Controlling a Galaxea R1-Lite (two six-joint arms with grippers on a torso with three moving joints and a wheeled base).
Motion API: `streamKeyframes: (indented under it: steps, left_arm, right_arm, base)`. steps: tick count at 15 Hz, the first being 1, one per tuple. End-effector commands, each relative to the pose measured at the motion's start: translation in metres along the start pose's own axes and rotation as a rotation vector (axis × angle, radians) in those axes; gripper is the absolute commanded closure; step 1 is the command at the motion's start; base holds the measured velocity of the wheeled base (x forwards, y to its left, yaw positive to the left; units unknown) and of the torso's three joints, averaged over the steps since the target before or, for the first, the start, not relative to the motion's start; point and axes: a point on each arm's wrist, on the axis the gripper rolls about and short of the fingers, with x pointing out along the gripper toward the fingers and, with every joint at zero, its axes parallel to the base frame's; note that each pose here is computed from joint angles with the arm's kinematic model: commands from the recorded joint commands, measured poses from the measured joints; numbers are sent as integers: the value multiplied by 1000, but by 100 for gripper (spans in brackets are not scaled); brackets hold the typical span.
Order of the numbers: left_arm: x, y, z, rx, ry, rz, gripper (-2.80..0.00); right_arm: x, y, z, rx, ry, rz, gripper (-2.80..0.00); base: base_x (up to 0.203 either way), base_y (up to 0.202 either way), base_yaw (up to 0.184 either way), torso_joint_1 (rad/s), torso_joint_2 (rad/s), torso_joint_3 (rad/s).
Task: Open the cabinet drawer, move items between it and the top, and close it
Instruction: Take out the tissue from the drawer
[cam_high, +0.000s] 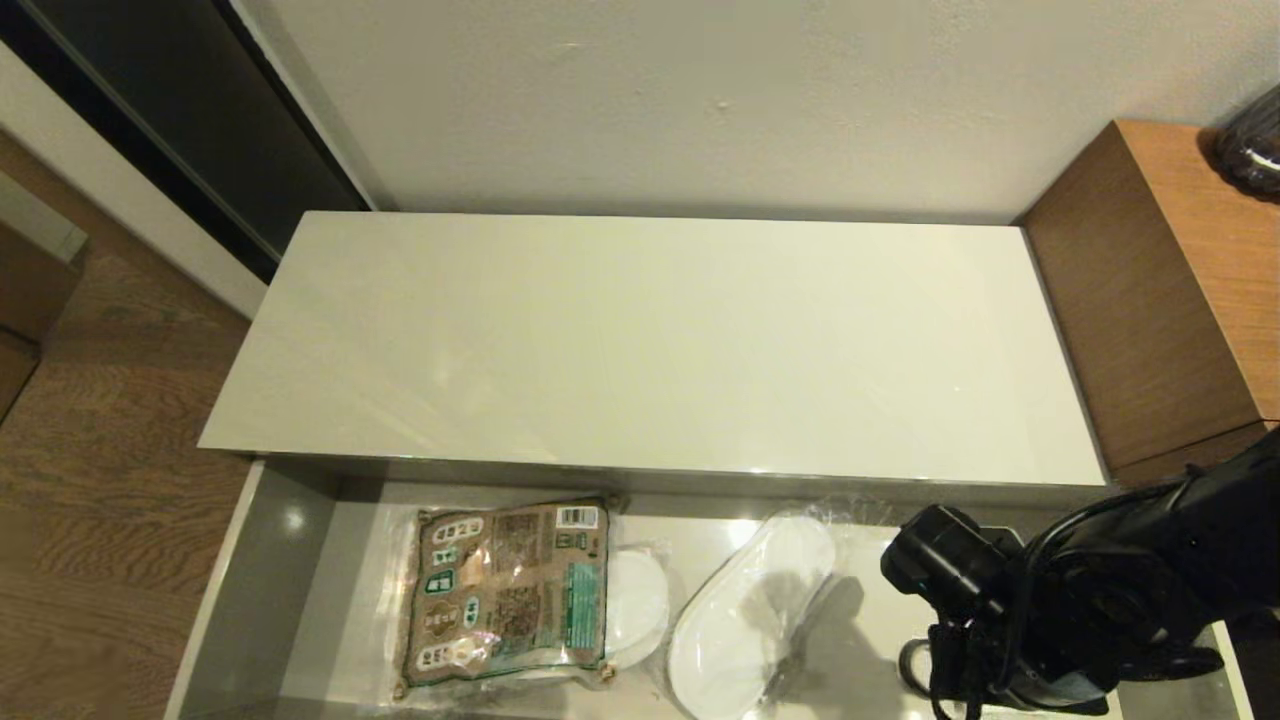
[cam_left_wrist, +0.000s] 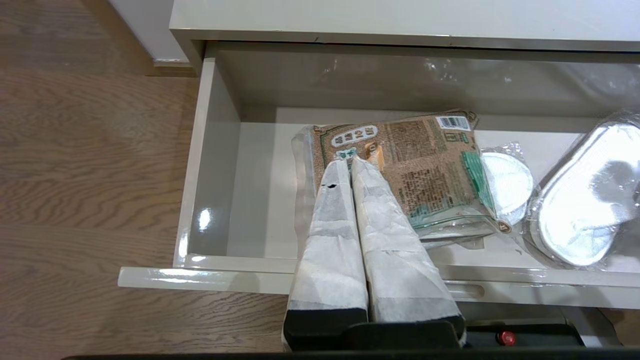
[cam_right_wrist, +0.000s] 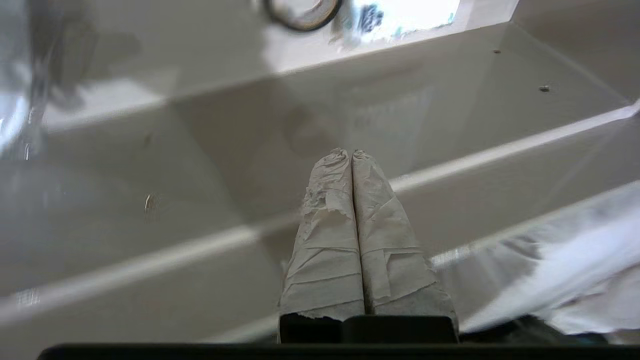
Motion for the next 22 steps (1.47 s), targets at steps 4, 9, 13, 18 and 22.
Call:
streamKeyframes:
  steps: [4, 9, 13, 18, 22]
  left_arm:
    - [0, 0, 0, -1, 1, 0, 0]
    - [0, 0, 0, -1, 1, 0, 0]
    - [0, 0, 0, -1, 1, 0, 0]
    - [0, 0, 0, -1, 1, -1, 0]
    - [0, 0, 0, -1, 1, 0, 0]
  right_arm:
    - [40, -18, -20, 51, 18, -31, 0]
    - [87, -27, -5, 60, -24, -34, 0]
    - [113, -32, -1, 30, -38, -51, -280]
    - [136, -33, 0, -62, -142, -69, -280]
    - [151, -49, 5, -33, -109, -115, -280]
  base:
    - [0, 0, 0, 0, 0, 0]
    - [0, 0, 0, 0, 0, 0]
    - [0, 0, 0, 0, 0, 0]
    - [0, 0, 0, 0, 0, 0]
    - [0, 0, 0, 0, 0, 0]
